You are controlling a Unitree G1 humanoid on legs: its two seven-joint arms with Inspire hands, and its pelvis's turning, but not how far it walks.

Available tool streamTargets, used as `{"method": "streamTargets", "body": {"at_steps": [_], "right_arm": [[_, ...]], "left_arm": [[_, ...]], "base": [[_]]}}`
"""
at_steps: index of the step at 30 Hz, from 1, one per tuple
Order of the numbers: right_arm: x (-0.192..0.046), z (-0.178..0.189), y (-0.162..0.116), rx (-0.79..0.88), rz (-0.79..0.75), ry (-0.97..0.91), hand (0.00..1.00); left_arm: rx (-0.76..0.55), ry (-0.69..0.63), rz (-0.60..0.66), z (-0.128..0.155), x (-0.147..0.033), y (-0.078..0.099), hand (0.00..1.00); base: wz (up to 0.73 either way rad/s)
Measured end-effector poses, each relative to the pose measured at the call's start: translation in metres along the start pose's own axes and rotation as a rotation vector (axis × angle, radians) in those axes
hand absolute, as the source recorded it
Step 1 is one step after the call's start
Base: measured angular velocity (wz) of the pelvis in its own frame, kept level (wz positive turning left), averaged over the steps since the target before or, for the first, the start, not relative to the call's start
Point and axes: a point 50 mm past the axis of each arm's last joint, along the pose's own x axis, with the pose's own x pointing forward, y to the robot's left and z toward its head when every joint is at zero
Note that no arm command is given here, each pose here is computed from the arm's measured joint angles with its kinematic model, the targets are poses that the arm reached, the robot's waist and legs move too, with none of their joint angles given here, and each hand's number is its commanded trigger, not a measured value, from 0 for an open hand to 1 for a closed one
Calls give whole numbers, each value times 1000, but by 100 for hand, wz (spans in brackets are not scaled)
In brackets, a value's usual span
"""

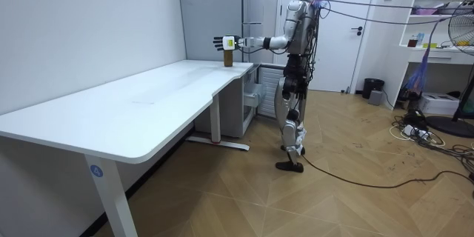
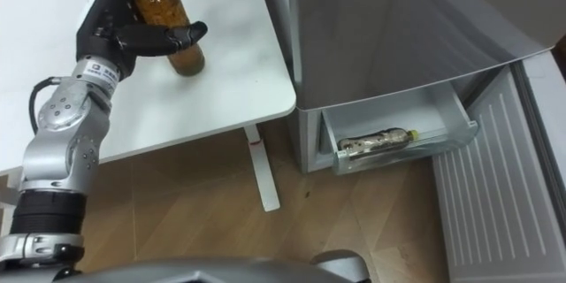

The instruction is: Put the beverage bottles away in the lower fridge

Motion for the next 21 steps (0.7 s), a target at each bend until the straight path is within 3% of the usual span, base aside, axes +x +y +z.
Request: {"method": "streamTargets", "body": {"at_steps": [2, 4, 21], "right_arm": [[0, 0, 0, 0, -7, -1, 0], [0, 1, 0, -3, -8, -3, 0], [0, 11, 0, -5, -15, -24, 0]], "left_arm": [[1, 0, 0, 0, 0, 0, 35], [6, 2, -2, 0, 0, 1, 100], [50, 61, -39, -4, 6, -4, 100]], "base": [[0], [0], [-1]]}}
